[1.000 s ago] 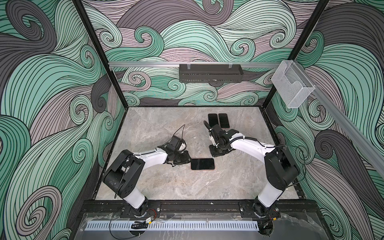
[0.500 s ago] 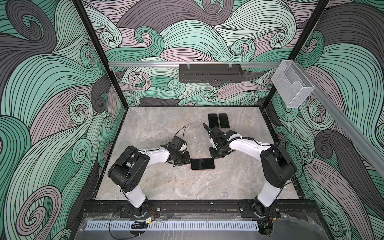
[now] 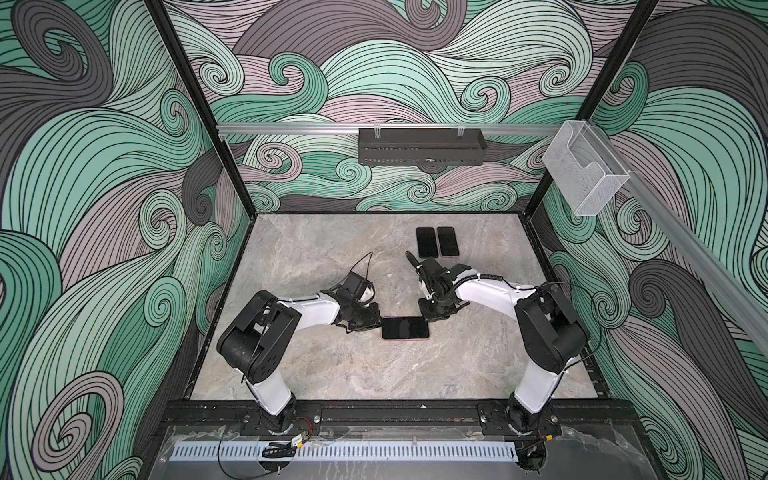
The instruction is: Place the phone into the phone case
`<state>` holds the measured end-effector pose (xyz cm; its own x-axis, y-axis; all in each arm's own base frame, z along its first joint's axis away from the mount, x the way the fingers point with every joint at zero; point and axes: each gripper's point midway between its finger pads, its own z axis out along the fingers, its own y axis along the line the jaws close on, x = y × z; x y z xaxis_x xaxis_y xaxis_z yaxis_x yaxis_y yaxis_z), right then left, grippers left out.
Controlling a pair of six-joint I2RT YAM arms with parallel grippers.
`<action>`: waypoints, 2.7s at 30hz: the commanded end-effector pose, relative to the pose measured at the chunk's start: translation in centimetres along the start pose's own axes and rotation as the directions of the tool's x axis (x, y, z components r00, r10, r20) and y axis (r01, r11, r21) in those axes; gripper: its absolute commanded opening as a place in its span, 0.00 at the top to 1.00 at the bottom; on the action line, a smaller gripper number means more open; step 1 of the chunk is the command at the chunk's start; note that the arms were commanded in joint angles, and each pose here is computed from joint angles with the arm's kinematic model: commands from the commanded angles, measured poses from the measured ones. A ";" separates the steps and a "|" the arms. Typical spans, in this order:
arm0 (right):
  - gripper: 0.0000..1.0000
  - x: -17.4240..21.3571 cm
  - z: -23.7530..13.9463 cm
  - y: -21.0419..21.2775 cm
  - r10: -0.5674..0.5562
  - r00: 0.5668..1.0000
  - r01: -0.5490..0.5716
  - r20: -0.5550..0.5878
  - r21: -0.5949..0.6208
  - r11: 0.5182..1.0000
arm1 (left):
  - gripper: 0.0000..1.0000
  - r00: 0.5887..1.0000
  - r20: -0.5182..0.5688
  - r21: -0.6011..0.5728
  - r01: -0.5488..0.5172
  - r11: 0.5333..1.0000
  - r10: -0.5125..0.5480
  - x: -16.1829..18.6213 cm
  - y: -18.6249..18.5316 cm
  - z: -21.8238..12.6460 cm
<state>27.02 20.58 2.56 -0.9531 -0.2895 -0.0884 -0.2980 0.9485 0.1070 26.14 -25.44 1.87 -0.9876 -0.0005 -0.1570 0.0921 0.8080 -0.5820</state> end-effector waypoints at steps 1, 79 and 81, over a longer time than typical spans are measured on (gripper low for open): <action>0.76 1.1 1.6 -0.7 0.018 0.998 -0.017 -0.053 0.028 0.999 | 0.82 1.000 -0.017 -0.012 0.010 1.000 -0.010 0.2 0.5 0.2; 0.86 12.4 11.1 -5.4 0.152 0.916 -0.003 -0.371 0.373 0.928 | 0.83 1.000 -0.026 0.009 -0.009 1.000 0.009 0.7 0.8 -0.5; 0.86 12.6 11.2 -5.4 0.154 0.912 -0.001 -0.379 0.374 0.928 | 0.83 1.000 -0.028 0.010 -0.007 1.000 0.008 0.8 0.8 -0.4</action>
<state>26.31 21.24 0.94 -0.9690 -0.2220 -0.1084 -0.2186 0.9749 -0.0424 25.89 -25.14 1.83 -0.9885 0.0104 -0.1509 0.0997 0.7948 -0.5986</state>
